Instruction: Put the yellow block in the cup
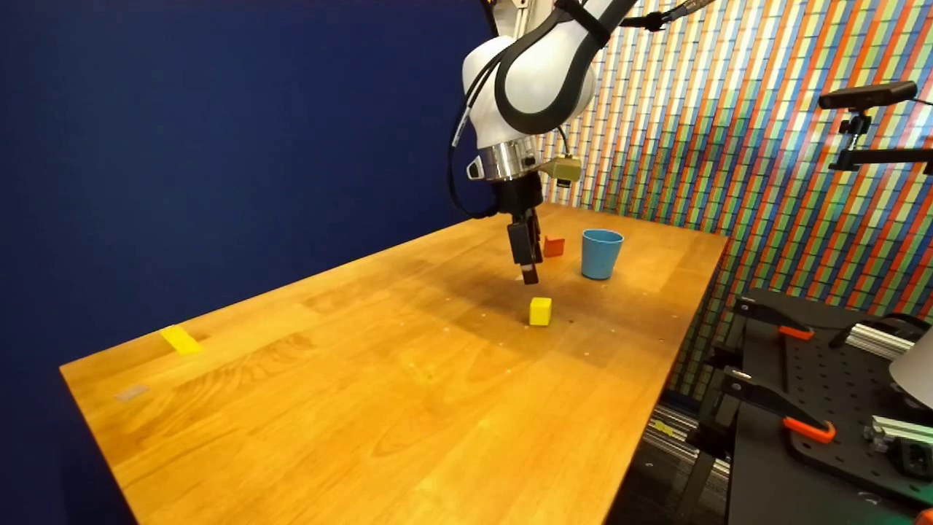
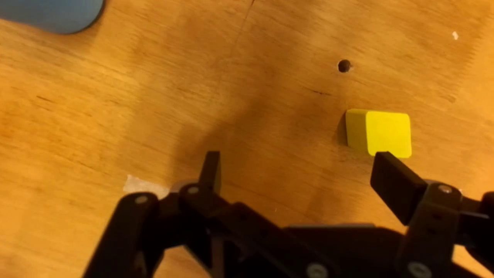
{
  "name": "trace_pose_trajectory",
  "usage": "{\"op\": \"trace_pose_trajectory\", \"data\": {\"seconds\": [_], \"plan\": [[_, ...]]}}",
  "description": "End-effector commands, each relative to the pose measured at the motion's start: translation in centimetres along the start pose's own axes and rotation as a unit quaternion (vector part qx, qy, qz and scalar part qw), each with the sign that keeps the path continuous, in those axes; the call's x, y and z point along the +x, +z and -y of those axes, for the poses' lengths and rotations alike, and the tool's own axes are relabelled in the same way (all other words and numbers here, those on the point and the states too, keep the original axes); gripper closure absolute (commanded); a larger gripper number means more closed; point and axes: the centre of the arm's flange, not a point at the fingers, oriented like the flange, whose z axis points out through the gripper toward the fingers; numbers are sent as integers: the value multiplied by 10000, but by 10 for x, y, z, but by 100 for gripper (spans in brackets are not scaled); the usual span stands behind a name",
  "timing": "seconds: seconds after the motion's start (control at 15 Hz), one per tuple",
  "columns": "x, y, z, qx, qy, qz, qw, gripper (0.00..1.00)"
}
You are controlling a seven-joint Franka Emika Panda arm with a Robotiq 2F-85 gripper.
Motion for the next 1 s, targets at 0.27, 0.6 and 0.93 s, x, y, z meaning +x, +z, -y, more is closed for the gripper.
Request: {"op": "trace_pose_trajectory", "data": {"seconds": [0.27,0.6,0.93], "plan": [[11,-4,24,-115,-270,248,9993,0],[12,5,44,-215,-365,240,9988,0],[12,14,57,-198,-436,322,9983,0]]}}
